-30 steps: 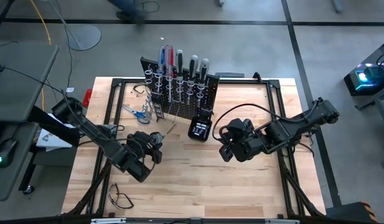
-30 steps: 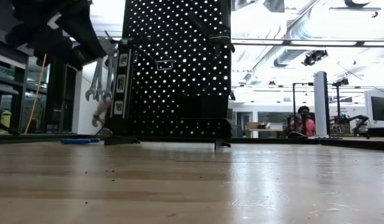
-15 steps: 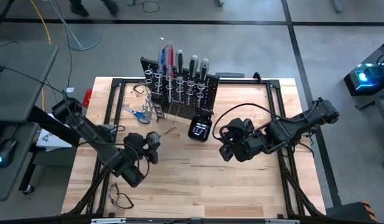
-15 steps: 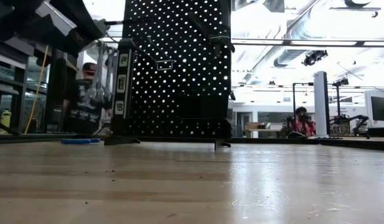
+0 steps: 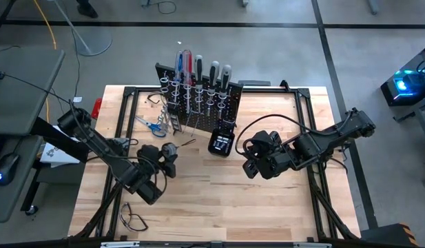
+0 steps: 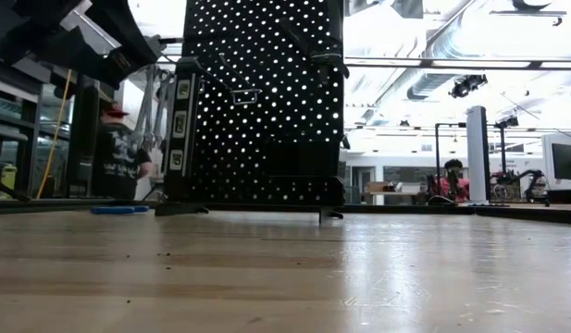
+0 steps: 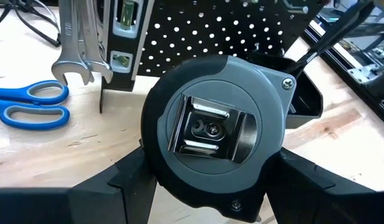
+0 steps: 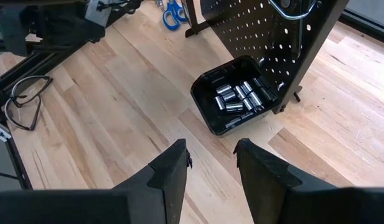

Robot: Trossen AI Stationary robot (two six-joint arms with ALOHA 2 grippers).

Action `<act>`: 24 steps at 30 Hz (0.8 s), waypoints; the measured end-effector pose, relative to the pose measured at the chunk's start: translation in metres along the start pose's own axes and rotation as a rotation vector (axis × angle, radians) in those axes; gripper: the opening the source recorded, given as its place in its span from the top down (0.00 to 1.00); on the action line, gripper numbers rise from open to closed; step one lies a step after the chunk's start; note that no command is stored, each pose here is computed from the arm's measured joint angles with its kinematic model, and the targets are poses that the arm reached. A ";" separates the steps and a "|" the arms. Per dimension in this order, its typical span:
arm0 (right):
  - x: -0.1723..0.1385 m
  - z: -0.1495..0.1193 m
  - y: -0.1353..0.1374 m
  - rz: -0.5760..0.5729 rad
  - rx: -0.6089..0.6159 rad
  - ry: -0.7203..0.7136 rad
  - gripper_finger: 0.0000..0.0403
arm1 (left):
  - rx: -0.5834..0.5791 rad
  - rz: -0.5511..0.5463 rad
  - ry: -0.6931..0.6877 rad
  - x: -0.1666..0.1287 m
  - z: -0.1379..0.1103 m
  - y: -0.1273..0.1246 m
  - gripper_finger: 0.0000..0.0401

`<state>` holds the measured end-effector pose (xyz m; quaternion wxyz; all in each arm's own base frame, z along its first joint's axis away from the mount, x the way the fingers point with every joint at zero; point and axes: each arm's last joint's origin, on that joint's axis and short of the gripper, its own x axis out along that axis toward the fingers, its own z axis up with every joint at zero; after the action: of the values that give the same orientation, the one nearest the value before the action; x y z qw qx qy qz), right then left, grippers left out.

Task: Hang tools onto peg board
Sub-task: Hang the gray tape measure on the pegboard

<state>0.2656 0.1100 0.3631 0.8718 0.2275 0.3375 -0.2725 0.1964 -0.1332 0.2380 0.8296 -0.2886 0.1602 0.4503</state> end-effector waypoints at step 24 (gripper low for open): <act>0.000 0.000 -0.001 -0.006 0.003 0.003 0.67 | -0.086 0.066 -0.057 0.009 0.012 0.005 0.42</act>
<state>0.2651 0.1098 0.3627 0.8702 0.2284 0.3390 -0.2751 0.1971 -0.1171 0.2407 0.8054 -0.3056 0.1267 0.4919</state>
